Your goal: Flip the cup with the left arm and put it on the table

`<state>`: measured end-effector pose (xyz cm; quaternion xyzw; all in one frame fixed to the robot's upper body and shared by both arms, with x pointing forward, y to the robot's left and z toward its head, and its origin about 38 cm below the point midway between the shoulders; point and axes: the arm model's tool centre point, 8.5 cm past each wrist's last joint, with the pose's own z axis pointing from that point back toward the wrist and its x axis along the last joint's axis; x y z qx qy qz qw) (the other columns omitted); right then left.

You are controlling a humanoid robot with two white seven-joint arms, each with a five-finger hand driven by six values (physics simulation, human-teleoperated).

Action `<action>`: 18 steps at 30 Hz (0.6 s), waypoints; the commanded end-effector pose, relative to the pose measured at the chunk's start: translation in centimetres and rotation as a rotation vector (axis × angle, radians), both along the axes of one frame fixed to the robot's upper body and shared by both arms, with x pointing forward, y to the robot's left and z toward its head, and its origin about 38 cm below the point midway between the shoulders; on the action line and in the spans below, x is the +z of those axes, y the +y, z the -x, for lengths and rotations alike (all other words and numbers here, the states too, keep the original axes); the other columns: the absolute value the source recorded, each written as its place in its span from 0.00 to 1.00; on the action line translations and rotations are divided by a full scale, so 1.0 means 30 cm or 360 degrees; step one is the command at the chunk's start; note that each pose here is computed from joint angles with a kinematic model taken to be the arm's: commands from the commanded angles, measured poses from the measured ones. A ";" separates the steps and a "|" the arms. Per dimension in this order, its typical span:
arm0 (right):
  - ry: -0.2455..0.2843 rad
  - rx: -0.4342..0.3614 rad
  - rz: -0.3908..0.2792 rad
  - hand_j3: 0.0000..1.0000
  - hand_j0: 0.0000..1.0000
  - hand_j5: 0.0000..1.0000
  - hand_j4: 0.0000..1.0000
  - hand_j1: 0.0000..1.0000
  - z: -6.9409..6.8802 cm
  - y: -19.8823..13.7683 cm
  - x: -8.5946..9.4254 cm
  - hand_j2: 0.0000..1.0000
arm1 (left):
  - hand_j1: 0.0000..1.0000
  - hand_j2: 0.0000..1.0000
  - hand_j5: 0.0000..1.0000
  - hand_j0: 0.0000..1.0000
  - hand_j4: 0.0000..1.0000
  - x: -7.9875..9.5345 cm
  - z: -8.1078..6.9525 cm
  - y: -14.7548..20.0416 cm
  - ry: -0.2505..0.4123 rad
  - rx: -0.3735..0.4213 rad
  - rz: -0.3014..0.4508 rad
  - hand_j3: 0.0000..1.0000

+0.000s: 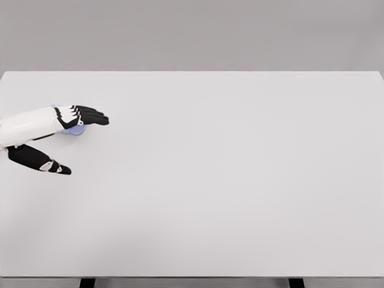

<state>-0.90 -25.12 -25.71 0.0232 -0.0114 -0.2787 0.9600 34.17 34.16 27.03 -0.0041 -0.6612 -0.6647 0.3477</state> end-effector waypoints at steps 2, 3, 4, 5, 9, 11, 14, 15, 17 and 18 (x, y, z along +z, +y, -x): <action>-0.0002 0.0000 0.0000 1.00 1.00 1.00 1.00 1.00 0.000 0.000 0.000 1.00 | 1.00 1.00 1.00 1.00 1.00 -0.010 0.002 -0.003 0.0025 -0.0002 0.0012 1.00; -0.0002 -0.0005 0.0000 1.00 1.00 1.00 1.00 1.00 0.000 0.001 0.000 1.00 | 1.00 1.00 1.00 1.00 1.00 -0.007 -0.002 -0.003 0.0020 0.0001 0.0018 1.00; -0.0004 0.0000 0.0000 1.00 1.00 1.00 1.00 1.00 -0.002 0.000 0.000 1.00 | 1.00 1.00 1.00 1.00 1.00 0.000 -0.004 -0.004 0.0010 -0.0001 0.0020 1.00; -0.0006 0.0001 0.0002 1.00 1.00 1.00 1.00 1.00 -0.002 -0.001 0.000 1.00 | 1.00 1.00 1.00 1.00 1.00 0.022 -0.014 -0.011 -0.0022 -0.0007 0.0034 1.00; -0.0004 0.0003 0.0001 1.00 1.00 1.00 1.00 1.00 -0.002 -0.001 0.000 1.00 | 1.00 1.00 1.00 1.00 1.00 0.023 -0.061 -0.008 -0.0051 0.0036 0.0108 1.00; -0.0004 0.0003 0.0001 1.00 1.00 1.00 1.00 1.00 -0.002 -0.001 0.000 1.00 | 1.00 1.00 1.00 1.00 1.00 0.014 -0.099 0.035 -0.0045 0.0114 0.0095 1.00; -0.0004 0.0003 0.0001 1.00 1.00 1.00 1.00 1.00 -0.002 -0.001 0.000 1.00 | 1.00 1.00 1.00 1.00 1.00 0.001 -0.122 0.041 -0.0026 0.0129 0.0070 1.00; -0.0004 0.0003 0.0001 1.00 1.00 1.00 1.00 1.00 -0.002 -0.001 0.000 1.00 | 1.00 1.00 1.00 1.00 1.00 -0.023 -0.127 0.037 -0.0020 0.0124 0.0005 1.00; -0.0004 0.0003 0.0001 1.00 1.00 1.00 1.00 1.00 -0.002 -0.001 0.000 1.00 | 1.00 1.00 1.00 1.00 1.00 -0.024 -0.137 0.033 -0.0071 0.0123 -0.0078 1.00; -0.0004 0.0003 0.0001 1.00 1.00 1.00 1.00 1.00 -0.002 -0.001 0.000 1.00 | 1.00 1.00 1.00 1.00 1.00 -0.037 -0.136 0.025 -0.0122 0.0107 -0.0210 1.00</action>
